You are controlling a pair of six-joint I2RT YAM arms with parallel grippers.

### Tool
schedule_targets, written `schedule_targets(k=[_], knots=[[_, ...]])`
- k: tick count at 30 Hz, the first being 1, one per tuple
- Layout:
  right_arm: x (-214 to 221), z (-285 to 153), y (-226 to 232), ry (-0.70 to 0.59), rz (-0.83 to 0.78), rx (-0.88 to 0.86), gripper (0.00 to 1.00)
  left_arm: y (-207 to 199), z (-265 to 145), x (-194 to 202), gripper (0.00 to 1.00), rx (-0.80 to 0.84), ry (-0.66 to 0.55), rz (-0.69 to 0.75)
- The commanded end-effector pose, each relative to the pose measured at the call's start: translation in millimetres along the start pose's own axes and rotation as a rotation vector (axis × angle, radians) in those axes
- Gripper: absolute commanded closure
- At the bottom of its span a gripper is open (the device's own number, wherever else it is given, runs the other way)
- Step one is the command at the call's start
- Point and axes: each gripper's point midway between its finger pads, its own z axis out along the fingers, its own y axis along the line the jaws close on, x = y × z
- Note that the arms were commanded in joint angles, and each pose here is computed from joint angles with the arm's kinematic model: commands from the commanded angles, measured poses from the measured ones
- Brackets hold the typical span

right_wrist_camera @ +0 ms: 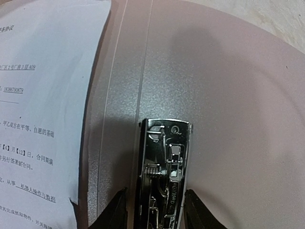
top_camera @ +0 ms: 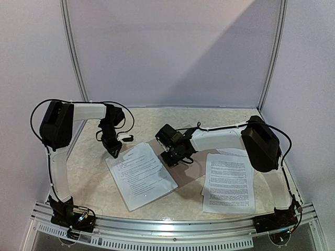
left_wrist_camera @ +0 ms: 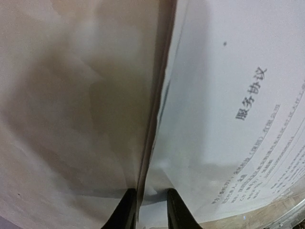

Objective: Put the files into the folder
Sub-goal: Rotate the folder with some files at the center of the board.

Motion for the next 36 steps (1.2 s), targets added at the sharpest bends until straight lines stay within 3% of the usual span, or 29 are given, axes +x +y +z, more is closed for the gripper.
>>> schedule_targets(k=[1,11,18,26,31,36], knots=[[27.3,9.7,18.9,0.080,-0.114,-0.110,0.59,-13.9,2.7,33.1,0.75,0.024,0.067,-0.003],[33.0,-5.9,72.5,0.040,-0.460,-0.372,0.60,-88.7,2.0,86.6,0.71,0.213,0.149,0.080],[15.3,-11.0,67.6,-0.002,-0.547,-0.334,0.53,-116.7,-15.8,101.0,0.58,0.291,0.173,0.135],[-22.7,-42.7,49.0,-0.101,-0.442,-0.243,0.46,-71.6,-61.6,76.1,0.46,0.123,0.083,0.132],[-37.7,-63.2,29.0,-0.109,-0.210,-0.221,0.46,-20.1,-39.7,58.3,0.50,-0.095,0.141,0.117],[-14.7,-75.3,1.9,-0.045,0.040,-0.129,0.47,10.4,-14.4,49.5,0.55,-0.222,0.192,0.127]])
